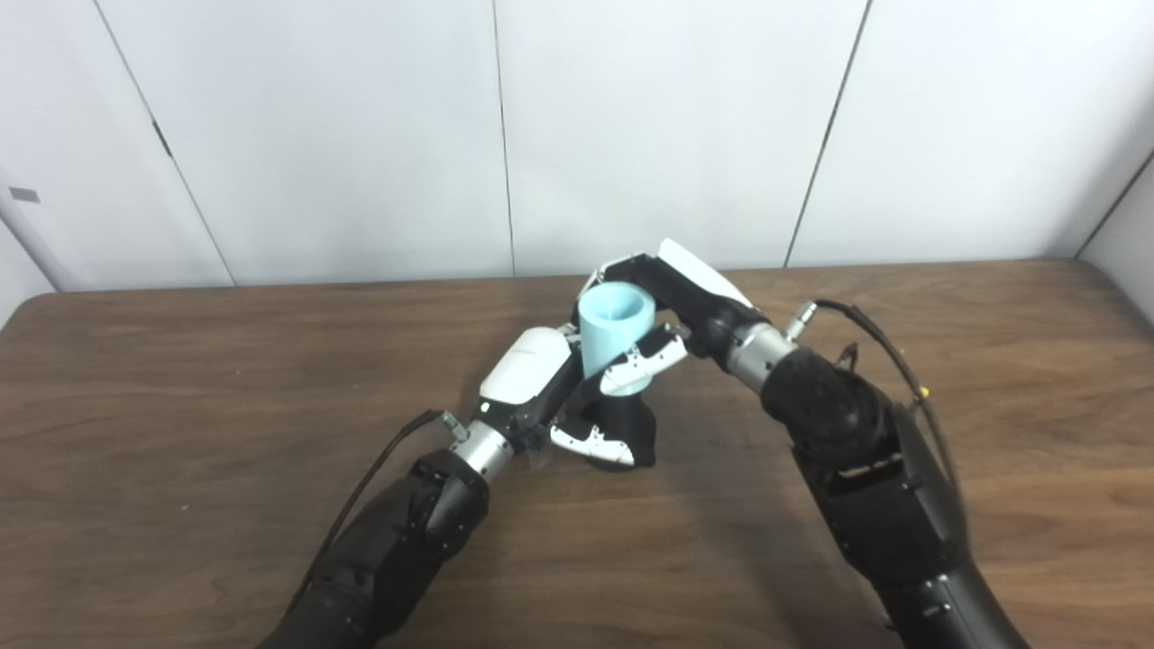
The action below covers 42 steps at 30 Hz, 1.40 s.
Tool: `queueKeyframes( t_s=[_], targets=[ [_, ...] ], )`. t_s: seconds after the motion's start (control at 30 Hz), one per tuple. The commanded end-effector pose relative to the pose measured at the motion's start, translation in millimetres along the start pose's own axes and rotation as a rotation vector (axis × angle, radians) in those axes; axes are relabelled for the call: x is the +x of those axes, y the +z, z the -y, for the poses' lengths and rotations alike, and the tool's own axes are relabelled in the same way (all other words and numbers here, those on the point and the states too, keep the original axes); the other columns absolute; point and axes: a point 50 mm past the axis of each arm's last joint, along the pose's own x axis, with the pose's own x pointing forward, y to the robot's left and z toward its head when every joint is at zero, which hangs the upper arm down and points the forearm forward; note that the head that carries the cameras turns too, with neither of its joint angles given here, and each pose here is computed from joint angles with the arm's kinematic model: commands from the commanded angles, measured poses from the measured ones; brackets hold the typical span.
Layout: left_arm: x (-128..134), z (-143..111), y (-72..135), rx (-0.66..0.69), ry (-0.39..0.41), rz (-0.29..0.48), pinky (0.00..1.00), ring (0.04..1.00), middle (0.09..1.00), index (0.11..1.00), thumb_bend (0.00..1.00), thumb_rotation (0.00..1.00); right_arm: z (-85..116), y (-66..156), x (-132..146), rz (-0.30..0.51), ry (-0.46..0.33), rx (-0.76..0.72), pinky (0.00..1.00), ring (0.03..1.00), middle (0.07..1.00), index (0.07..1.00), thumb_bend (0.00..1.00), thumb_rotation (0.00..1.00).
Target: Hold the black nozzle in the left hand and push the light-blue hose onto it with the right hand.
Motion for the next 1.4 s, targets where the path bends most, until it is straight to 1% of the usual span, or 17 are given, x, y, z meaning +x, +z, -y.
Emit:
queueKeyframes(
  t_s=[0.0, 0.1, 0.2, 0.33, 0.43, 0.6, 0.67, 0.77, 0.83, 0.9, 1.0, 1.13, 1.37],
  targets=[
    [-68.1, 60.7, -23.8, -0.054, -0.144, -0.179, 0.88, 0.670, 0.487, 0.483, 0.53, 0.00, -9.7, -15.2, -11.1, 0.045, 0.011, -0.015, 0.34, 0.422, 0.491, 0.518, 0.50, 0.00],
    [-68.3, 59.6, -25.3, -0.047, -0.149, -0.183, 0.88, 0.672, 0.489, 0.481, 0.53, 0.00, -17.4, -23.6, -19.5, 0.101, -0.019, -0.014, 0.34, 0.425, 0.490, 0.516, 0.50, 0.00],
    [-68.6, 59.3, -26.1, -0.036, -0.153, -0.188, 0.88, 0.673, 0.496, 0.477, 0.53, 0.00, -25.2, -32.3, -29.1, 0.196, -0.048, -0.033, 0.35, 0.425, 0.490, 0.521, 0.50, 0.00],
    [-68.9, 59.4, -26.7, -0.048, -0.140, -0.187, 0.88, 0.665, 0.484, 0.486, 0.53, 0.00, -32.8, -39.4, -39.1, 0.271, -0.051, -0.097, 0.36, 0.428, 0.488, 0.511, 0.50, 0.00],
    [-68.8, 58.3, -26.2, -0.047, -0.144, -0.187, 0.88, 0.665, 0.478, 0.492, 0.53, 0.00, -35.4, -41.8, -43.1, 0.301, -0.045, -0.128, 0.37, 0.430, 0.491, 0.502, 0.50, 0.00],
    [-68.5, 58.5, -25.7, -0.041, -0.152, -0.189, 0.88, 0.669, 0.485, 0.486, 0.53, 0.00, -37.2, -41.9, -44.1, 0.306, -0.045, -0.136, 0.37, 0.430, 0.493, 0.497, 0.50, 0.00],
    [-68.5, 58.7, -25.5, -0.041, -0.153, -0.190, 0.89, 0.672, 0.486, 0.485, 0.53, 0.00, -38.2, -41.8, -43.1, 0.261, -0.047, -0.114, 0.37, 0.431, 0.493, 0.501, 0.50, 0.00],
    [-69.0, 58.8, -24.9, -0.039, -0.153, -0.192, 0.88, 0.670, 0.487, 0.484, 0.53, 0.00, -40.7, -40.6, -38.6, 0.114, -0.055, -0.018, 0.35, 0.421, 0.485, 0.516, 0.50, 0.00],
    [-69.4, 59.1, -24.8, -0.039, -0.154, -0.192, 0.88, 0.669, 0.490, 0.481, 0.53, 0.00, -41.3, -39.3, -33.4, 0.020, -0.040, 0.051, 0.35, 0.420, 0.482, 0.519, 0.50, 0.00],
    [-69.6, 59.1, -24.6, -0.042, -0.155, -0.190, 0.88, 0.669, 0.492, 0.480, 0.53, 0.00, -40.6, -37.1, -28.1, -0.058, -0.024, 0.100, 0.35, 0.422, 0.480, 0.519, 0.50, 0.00],
    [-70.0, 58.9, -24.2, -0.045, -0.154, -0.187, 0.88, 0.668, 0.490, 0.481, 0.53, 0.00, -38.2, -28.5, -22.3, -0.175, -0.010, 0.135, 0.35, 0.431, 0.489, 0.510, 0.50, 0.00],
    [-70.0, 59.3, -23.9, -0.041, -0.154, -0.184, 0.87, 0.665, 0.492, 0.479, 0.53, 0.00, -36.5, -23.0, -18.0, -0.262, -0.011, 0.180, 0.36, 0.434, 0.500, 0.502, 0.50, 0.00],
    [-69.6, 59.6, -23.3, -0.045, -0.154, -0.186, 0.87, 0.668, 0.491, 0.480, 0.53, 0.00, -36.4, -25.6, -16.0, -0.310, -0.019, 0.218, 0.35, 0.433, 0.513, 0.507, 0.50, 0.00]
  ],
)
